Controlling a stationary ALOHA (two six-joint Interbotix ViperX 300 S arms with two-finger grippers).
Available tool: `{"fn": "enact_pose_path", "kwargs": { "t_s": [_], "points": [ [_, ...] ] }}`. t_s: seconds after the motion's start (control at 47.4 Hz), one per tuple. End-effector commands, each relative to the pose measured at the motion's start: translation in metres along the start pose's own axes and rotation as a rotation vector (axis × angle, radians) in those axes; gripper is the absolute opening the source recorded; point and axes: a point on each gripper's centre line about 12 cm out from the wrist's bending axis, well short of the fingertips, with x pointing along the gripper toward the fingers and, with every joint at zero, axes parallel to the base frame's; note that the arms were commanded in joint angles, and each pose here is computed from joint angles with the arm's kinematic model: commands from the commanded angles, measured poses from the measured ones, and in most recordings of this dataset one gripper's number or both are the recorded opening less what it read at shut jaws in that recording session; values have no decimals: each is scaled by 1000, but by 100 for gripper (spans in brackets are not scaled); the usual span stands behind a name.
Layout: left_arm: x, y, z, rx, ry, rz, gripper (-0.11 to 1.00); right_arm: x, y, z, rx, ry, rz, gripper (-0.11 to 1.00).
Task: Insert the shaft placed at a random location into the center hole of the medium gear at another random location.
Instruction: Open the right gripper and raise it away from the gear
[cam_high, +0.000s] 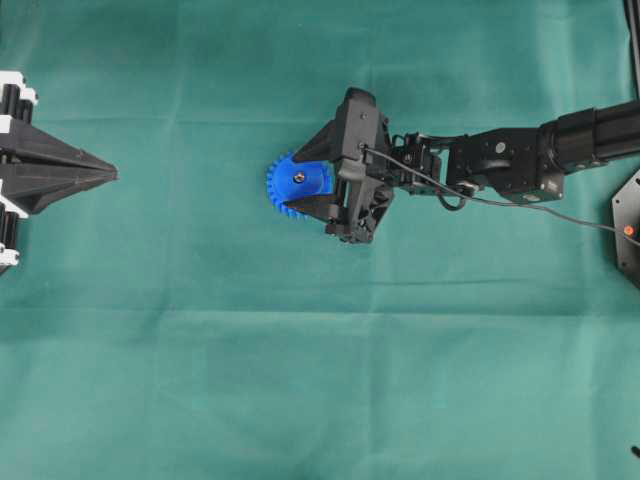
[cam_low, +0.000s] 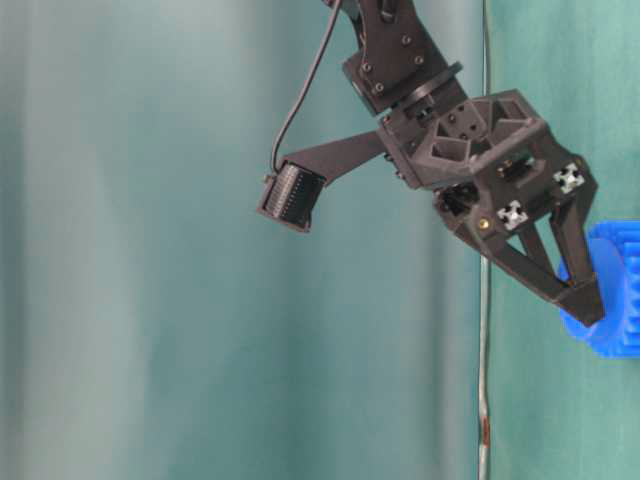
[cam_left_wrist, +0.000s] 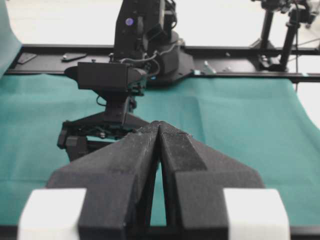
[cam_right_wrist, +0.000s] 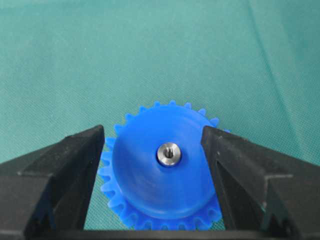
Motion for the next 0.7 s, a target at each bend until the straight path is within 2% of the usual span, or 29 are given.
{"fn": "enact_pose_path", "kwargs": {
  "t_s": [0.0, 0.274, 0.506, 0.675],
  "points": [
    [3, 0, 6, 5, -15, -2, 0, -7, 0, 19, 14, -52, 0, 84],
    [3, 0, 6, 5, -14, -2, 0, -36, 0, 52, 7, -136, 4, 84],
    [3, 0, 7, 5, -15, -2, 0, -55, -1, 65, 9, -166, 4, 84],
    [3, 0, 6, 3, -14, -2, 0, -61, -1, 65, 11, -170, 4, 84]
  ]
}}
